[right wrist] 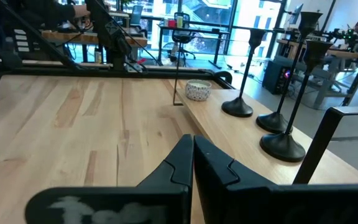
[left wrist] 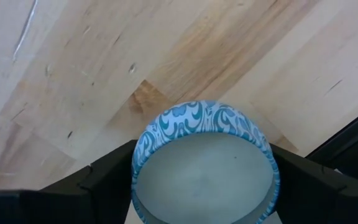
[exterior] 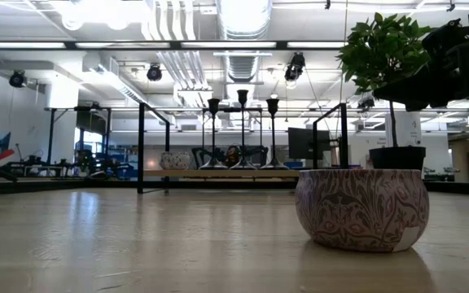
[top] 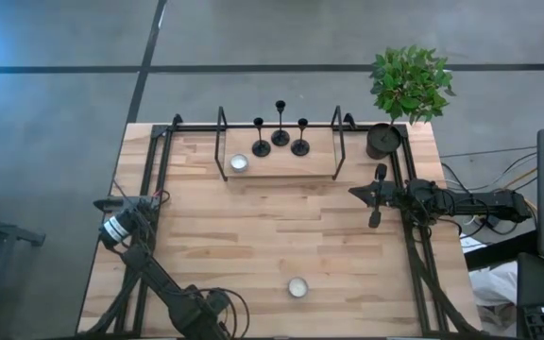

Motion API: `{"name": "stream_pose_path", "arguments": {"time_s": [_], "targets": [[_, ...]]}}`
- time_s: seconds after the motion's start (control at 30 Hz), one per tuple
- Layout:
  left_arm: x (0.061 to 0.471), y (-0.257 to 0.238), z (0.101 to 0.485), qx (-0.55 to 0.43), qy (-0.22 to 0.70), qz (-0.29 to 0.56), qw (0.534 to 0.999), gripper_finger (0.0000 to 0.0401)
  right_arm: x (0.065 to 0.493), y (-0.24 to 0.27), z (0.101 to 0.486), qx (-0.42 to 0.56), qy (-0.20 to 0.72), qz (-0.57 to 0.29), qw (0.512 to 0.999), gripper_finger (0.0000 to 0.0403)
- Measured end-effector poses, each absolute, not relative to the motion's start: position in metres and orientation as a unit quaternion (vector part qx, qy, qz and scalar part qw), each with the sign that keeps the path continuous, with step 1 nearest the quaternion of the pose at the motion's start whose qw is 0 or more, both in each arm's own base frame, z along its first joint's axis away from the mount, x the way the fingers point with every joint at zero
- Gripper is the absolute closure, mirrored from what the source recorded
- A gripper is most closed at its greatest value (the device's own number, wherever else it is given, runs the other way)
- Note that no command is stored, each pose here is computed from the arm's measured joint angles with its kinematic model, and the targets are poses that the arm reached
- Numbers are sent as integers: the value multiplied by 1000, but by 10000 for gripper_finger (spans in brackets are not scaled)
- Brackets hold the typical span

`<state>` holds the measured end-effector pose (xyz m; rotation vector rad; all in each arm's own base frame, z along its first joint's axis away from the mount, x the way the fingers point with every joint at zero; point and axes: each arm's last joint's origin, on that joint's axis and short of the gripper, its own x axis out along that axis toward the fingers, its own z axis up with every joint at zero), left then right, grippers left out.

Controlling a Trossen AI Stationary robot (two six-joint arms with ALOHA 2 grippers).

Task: Pick & Place candle stick holders
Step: Put the blue scented candle on the shelf

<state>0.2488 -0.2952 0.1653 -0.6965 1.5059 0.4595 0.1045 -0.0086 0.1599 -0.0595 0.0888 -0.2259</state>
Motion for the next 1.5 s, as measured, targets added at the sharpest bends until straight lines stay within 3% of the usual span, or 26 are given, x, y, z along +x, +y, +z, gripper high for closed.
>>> {"name": "stream_pose_path", "arguments": {"time_s": [0.57,1.2,1.5], "targets": [[260,-285,166,-319,658,215,647,91,104,-9,160,-30,44,-113,992,394],[294,-251,169,-374,635,260,624,91,104,-9,160,-30,44,-113,992,394],[311,-230,173,-395,599,287,634,91,104,-9,160,-30,45,-113,992,394]]}}
